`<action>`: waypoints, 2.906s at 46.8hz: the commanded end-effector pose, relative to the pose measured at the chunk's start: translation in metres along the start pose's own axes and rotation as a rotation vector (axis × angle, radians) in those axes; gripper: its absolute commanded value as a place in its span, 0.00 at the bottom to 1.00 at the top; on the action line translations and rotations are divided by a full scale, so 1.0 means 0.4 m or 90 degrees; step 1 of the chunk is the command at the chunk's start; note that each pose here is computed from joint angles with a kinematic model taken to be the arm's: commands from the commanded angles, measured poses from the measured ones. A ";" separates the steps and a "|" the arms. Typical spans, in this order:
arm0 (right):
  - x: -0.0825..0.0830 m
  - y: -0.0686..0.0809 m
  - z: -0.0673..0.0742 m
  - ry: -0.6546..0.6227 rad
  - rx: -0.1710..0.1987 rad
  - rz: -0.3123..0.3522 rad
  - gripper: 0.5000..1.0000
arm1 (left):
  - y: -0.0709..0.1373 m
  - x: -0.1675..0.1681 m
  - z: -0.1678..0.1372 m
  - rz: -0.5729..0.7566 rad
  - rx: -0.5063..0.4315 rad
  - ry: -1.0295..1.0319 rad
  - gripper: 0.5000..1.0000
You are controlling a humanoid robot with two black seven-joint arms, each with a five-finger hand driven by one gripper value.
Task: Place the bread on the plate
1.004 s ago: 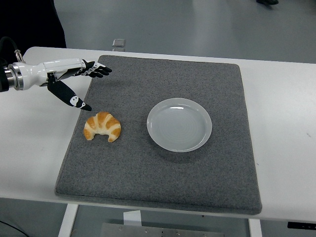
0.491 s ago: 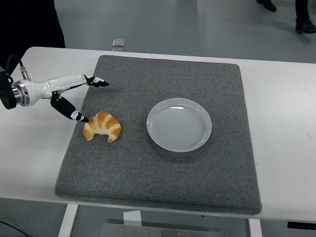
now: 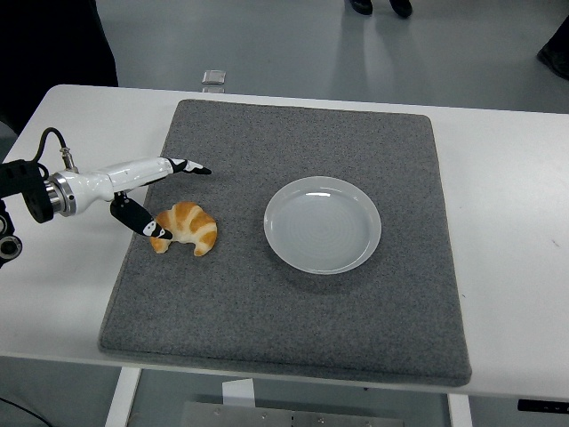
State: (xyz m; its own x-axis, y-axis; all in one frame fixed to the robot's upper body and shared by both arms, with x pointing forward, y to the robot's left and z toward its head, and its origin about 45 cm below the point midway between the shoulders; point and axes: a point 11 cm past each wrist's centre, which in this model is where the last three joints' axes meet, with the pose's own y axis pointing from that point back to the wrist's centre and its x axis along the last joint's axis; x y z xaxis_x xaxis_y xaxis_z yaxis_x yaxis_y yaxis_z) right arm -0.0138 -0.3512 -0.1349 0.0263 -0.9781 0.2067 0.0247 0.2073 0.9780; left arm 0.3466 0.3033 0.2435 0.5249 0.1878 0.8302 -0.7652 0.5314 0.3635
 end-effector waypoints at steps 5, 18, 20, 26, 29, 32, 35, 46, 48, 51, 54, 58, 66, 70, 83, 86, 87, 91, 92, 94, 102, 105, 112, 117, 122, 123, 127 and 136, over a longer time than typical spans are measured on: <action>0.000 0.000 0.000 0.000 0.000 0.000 0.90 | -0.009 -0.042 0.002 0.000 -0.003 -0.010 1.00; 0.000 0.000 0.000 0.000 0.000 0.000 0.90 | -0.028 -0.062 -0.009 -0.007 0.003 -0.005 1.00; 0.000 0.000 0.000 0.000 0.000 0.000 0.90 | -0.031 -0.064 -0.014 -0.007 0.007 -0.004 1.00; 0.000 0.000 0.000 0.000 0.000 0.000 0.91 | -0.042 -0.066 -0.020 -0.005 0.011 0.000 1.00; 0.000 0.000 0.000 0.000 0.000 0.000 0.90 | -0.043 -0.065 -0.022 -0.004 0.012 0.000 0.99; 0.000 0.000 0.000 0.000 0.000 0.000 0.90 | -0.045 -0.061 -0.019 -0.002 0.010 -0.001 0.99; 0.000 0.000 0.000 0.000 0.000 0.000 0.90 | -0.045 -0.061 -0.019 -0.002 0.010 -0.002 0.99; 0.000 0.000 0.000 0.000 0.000 0.000 0.90 | -0.043 -0.060 -0.018 -0.002 0.009 -0.004 0.81; 0.000 0.000 0.000 0.000 0.000 0.000 0.90 | -0.043 -0.064 -0.017 -0.005 0.008 -0.003 0.79; 0.000 0.000 0.000 0.000 0.000 0.000 0.90 | -0.042 -0.067 -0.016 -0.008 0.007 -0.002 0.78; 0.000 0.000 0.000 0.000 0.000 0.000 0.90 | -0.041 -0.073 -0.017 -0.013 0.007 -0.003 0.63; 0.000 0.000 0.002 0.000 -0.001 0.000 0.90 | -0.042 -0.075 -0.015 -0.014 0.006 -0.003 0.47; 0.000 0.000 0.000 0.000 0.000 0.000 0.90 | -0.038 -0.075 -0.017 -0.018 0.003 -0.025 0.00; 0.000 0.000 0.000 0.000 0.000 0.000 0.90 | -0.037 -0.074 -0.013 -0.020 -0.005 -0.042 0.00; 0.000 0.000 0.000 0.000 0.000 0.000 0.91 | -0.045 -0.021 0.000 0.006 -0.022 -0.062 0.00; 0.000 0.000 0.000 0.000 0.000 0.000 0.90 | -0.048 -0.006 0.003 0.013 -0.022 -0.066 0.00; 0.000 0.000 0.000 0.000 0.000 0.000 0.90 | -0.049 -0.001 0.005 0.015 -0.024 -0.068 0.00; 0.000 0.000 0.000 0.000 0.000 0.000 0.90 | -0.051 0.025 0.009 0.034 -0.026 -0.070 0.00; 0.000 0.000 0.000 0.000 0.000 0.000 0.90 | -0.051 0.034 0.012 0.040 -0.027 -0.071 0.00; 0.000 0.000 0.000 0.000 0.000 0.000 0.90 | -0.053 0.055 0.020 0.054 -0.032 -0.075 0.00; 0.000 0.000 0.000 0.000 0.000 0.000 0.90 | -0.056 0.141 0.049 0.090 -0.046 -0.095 0.00; 0.000 0.000 0.000 0.000 0.000 0.000 0.90 | -0.051 0.180 0.058 0.101 -0.048 -0.107 0.00; 0.000 0.000 0.000 0.000 0.000 0.000 0.90 | -0.034 0.283 0.088 0.087 -0.050 -0.124 0.00; 0.000 0.000 0.000 0.000 0.000 0.000 0.90 | -0.018 0.357 0.122 0.075 -0.064 -0.098 0.00; 0.000 0.000 0.002 0.000 -0.001 0.000 0.90 | -0.011 0.408 0.145 0.082 -0.072 -0.098 0.00; 0.000 0.000 0.000 0.000 0.000 0.000 0.90 | -0.010 0.416 0.148 0.086 -0.073 -0.100 0.00; 0.000 0.000 0.000 0.000 0.000 0.000 0.90 | -0.008 0.437 0.165 0.094 -0.080 -0.110 0.00; 0.000 0.000 0.000 0.000 0.000 0.000 0.90 | -0.026 0.443 0.205 0.081 -0.104 -0.117 0.00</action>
State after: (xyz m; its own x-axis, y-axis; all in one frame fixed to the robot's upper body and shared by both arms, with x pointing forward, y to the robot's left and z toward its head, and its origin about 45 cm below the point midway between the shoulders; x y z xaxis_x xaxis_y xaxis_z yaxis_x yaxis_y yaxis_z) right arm -0.0138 -0.3512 -0.1349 0.0264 -0.9780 0.2067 0.0247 0.2073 0.9780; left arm 0.4169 0.2706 0.4209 0.3314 0.1236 0.9354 -0.7566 0.6272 0.1852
